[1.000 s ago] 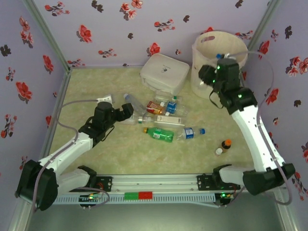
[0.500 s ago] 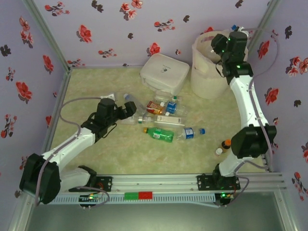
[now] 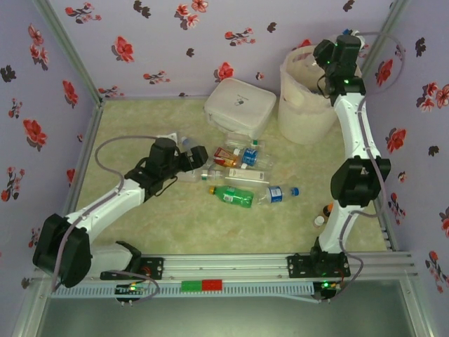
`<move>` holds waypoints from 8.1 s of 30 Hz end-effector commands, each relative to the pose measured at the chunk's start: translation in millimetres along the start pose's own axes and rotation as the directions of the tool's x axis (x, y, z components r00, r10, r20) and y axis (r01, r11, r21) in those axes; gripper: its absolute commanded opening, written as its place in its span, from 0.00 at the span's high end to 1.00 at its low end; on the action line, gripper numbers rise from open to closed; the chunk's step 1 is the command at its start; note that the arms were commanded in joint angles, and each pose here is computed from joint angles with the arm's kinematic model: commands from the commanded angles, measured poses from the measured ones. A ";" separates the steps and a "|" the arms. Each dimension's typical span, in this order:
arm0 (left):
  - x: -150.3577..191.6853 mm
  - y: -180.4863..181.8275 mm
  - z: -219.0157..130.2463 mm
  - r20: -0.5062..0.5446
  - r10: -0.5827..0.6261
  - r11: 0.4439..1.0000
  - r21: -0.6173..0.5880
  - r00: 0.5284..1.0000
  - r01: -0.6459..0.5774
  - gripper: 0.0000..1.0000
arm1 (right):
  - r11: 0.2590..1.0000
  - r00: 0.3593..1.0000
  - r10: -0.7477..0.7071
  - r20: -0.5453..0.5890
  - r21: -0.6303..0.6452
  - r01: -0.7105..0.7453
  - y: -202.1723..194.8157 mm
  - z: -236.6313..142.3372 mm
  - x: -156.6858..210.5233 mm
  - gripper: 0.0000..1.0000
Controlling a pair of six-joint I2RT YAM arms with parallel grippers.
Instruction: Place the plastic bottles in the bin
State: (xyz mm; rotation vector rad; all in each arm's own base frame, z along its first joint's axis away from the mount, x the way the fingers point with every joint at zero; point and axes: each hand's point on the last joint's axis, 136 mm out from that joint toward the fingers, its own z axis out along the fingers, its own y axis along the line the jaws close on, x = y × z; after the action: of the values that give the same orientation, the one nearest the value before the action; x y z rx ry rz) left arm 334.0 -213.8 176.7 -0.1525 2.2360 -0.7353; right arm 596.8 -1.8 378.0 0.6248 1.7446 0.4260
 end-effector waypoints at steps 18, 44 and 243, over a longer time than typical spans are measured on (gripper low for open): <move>-18.0 -9.6 8.1 0.086 0.007 0.999 0.038 0.996 -0.010 0.00 | 0.994 0.995 -0.103 0.012 -0.035 0.103 15.8 -39.9 -13.3 0.01; 43.6 32.5 -9.7 -0.013 -0.358 0.933 -0.040 0.934 0.357 0.01 | 0.936 0.896 -0.265 -0.357 -0.318 0.151 7.2 -224.8 239.7 0.00; -6.8 42.5 34.7 0.043 -0.235 0.948 -0.211 0.971 0.239 0.00 | 0.885 0.859 -0.337 -0.385 -0.441 0.149 16.1 -255.1 254.4 0.00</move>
State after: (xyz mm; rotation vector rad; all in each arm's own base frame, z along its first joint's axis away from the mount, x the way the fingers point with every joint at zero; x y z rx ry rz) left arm 353.3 -192.4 135.4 -0.4786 2.3302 -0.6270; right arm 306.0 166.0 253.3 -0.0353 2.1249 0.7136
